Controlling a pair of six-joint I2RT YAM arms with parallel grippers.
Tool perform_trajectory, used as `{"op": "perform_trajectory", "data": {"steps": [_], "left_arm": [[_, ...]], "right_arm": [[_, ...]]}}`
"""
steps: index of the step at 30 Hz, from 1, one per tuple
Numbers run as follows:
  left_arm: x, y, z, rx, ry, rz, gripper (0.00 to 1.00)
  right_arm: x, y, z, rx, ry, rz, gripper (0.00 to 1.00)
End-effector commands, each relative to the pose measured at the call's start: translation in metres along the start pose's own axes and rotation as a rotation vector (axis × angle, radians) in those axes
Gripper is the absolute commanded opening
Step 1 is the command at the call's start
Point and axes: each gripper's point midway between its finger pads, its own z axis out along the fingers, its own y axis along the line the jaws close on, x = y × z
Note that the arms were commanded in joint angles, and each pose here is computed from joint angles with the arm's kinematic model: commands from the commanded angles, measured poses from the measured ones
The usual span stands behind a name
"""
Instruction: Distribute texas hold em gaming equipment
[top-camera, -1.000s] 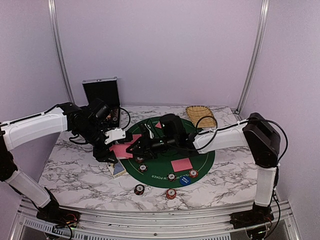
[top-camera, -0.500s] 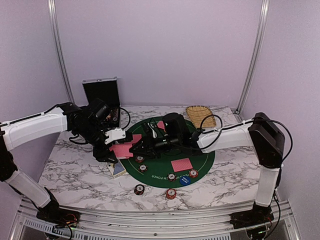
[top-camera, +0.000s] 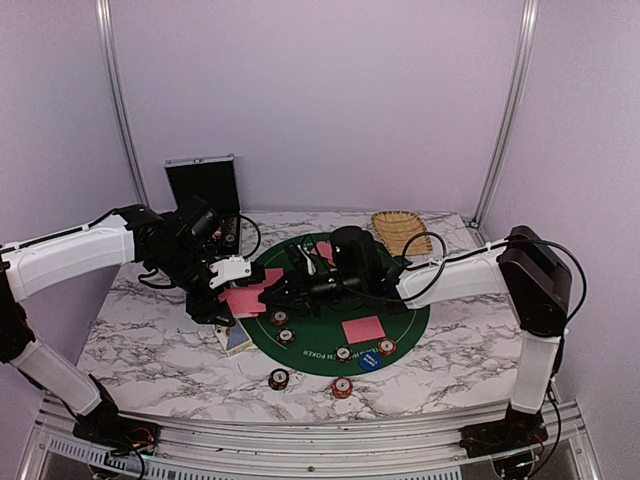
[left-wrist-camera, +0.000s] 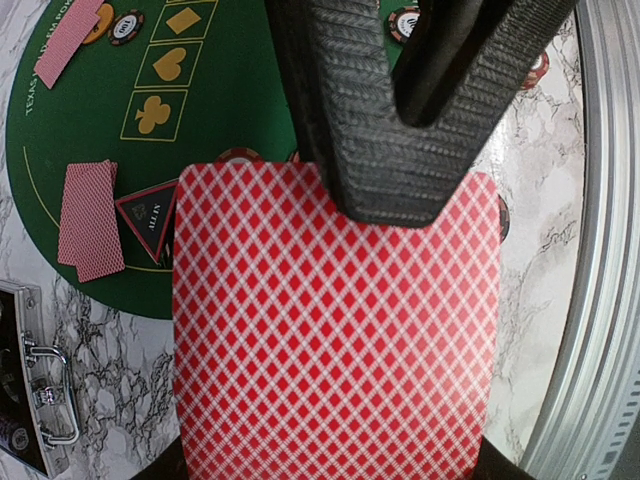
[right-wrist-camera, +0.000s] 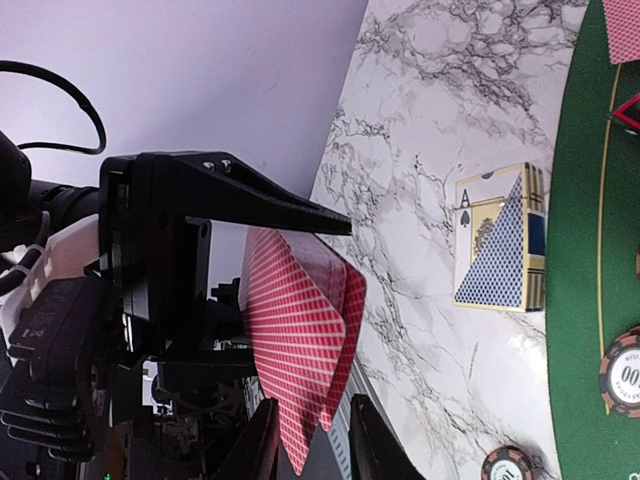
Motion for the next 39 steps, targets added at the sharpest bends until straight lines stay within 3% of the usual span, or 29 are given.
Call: {"op": "perform_trajectory", "data": {"steps": [1, 9, 19, 23, 39], "left_arm": [[-0.004, 0.000, -0.007, -0.011, -0.022, 0.009, 0.00], [-0.004, 0.000, -0.007, -0.011, -0.022, 0.010, 0.00], [-0.003, -0.001, -0.008, -0.014, -0.023, 0.012, 0.00], [-0.002, -0.001, -0.009, -0.018, -0.020, 0.014, 0.00], [0.002, 0.000, -0.008, -0.024, -0.011, 0.014, 0.00]], "right_arm": [[-0.008, 0.026, -0.007, -0.073, -0.021, -0.028, 0.24], [-0.004, 0.027, -0.001, -0.090, -0.004, -0.020, 0.21], [-0.001, 0.026, 0.007, -0.112, 0.013, -0.007, 0.10], [0.000, 0.027, 0.005, -0.117, 0.014, -0.009, 0.01], [-0.001, -0.001, -0.071, -0.035, -0.073, 0.050, 0.00]]}}
